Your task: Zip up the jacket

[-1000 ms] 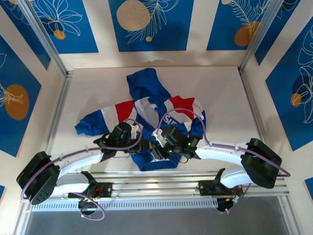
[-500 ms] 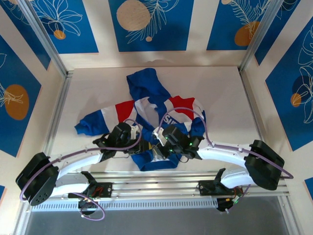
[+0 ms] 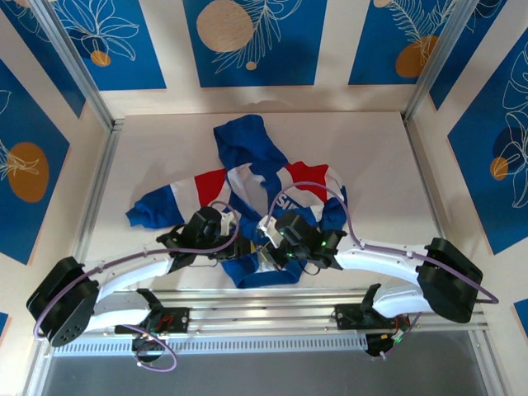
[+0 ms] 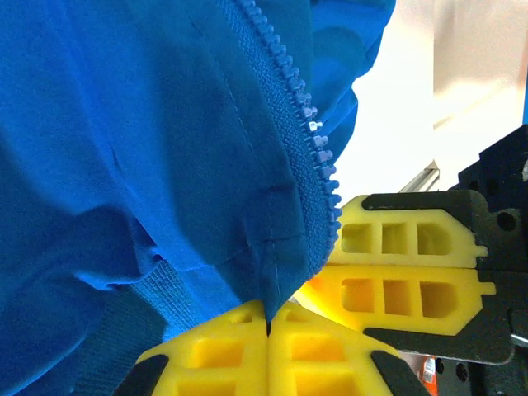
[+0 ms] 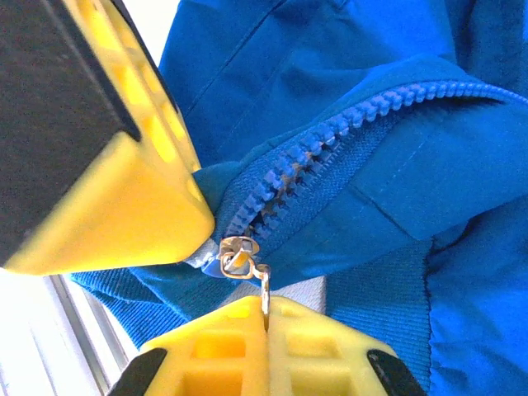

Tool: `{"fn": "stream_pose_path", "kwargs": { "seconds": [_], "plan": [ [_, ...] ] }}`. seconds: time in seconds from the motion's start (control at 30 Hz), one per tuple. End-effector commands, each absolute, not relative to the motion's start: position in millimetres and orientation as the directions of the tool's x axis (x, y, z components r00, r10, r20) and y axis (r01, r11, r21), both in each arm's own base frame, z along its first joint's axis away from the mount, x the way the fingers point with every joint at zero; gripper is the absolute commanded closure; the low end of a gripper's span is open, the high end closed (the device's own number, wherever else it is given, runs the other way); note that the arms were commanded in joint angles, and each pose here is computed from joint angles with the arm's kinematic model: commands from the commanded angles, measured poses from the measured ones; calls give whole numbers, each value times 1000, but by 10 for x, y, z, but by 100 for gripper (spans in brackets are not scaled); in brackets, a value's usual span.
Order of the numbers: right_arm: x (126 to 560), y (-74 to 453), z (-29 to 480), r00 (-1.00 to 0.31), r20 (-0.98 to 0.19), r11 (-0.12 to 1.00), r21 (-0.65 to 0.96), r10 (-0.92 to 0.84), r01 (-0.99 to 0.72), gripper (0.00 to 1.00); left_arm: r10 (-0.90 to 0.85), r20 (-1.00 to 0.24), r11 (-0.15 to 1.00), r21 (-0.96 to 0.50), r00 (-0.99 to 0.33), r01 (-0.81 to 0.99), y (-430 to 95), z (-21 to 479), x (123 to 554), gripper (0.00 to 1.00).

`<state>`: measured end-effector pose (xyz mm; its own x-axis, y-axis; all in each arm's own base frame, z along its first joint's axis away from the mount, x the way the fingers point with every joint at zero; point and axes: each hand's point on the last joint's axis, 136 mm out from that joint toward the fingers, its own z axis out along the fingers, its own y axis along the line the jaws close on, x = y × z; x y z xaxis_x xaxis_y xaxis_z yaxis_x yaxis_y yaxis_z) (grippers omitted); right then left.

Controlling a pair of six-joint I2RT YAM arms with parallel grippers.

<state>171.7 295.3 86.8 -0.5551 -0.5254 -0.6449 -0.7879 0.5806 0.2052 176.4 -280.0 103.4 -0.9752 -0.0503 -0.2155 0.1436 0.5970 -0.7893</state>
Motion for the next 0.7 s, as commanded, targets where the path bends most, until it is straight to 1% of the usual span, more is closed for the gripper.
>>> {"fn": "stream_pose_path", "kwargs": {
  "seconds": [0.0,0.17,0.47,0.67],
  "plan": [
    [1745,2925,973,-530,-660,571,183,-532,-801,100,-14,-222,594,-786,-975,170,-2814,1082,1731,100],
    [1765,2934,997,-510,-665,558,167,-545,-813,100,8,-228,589,-786,-974,189,-2840,1089,1697,100],
    [1790,2940,1017,-500,-667,557,150,-553,-817,100,46,-225,632,-748,-973,203,-2818,996,1618,100],
    [1848,2886,1038,-518,-656,601,122,-549,-790,100,67,-227,693,-690,-972,208,-2756,891,1572,100]
  ]
}}
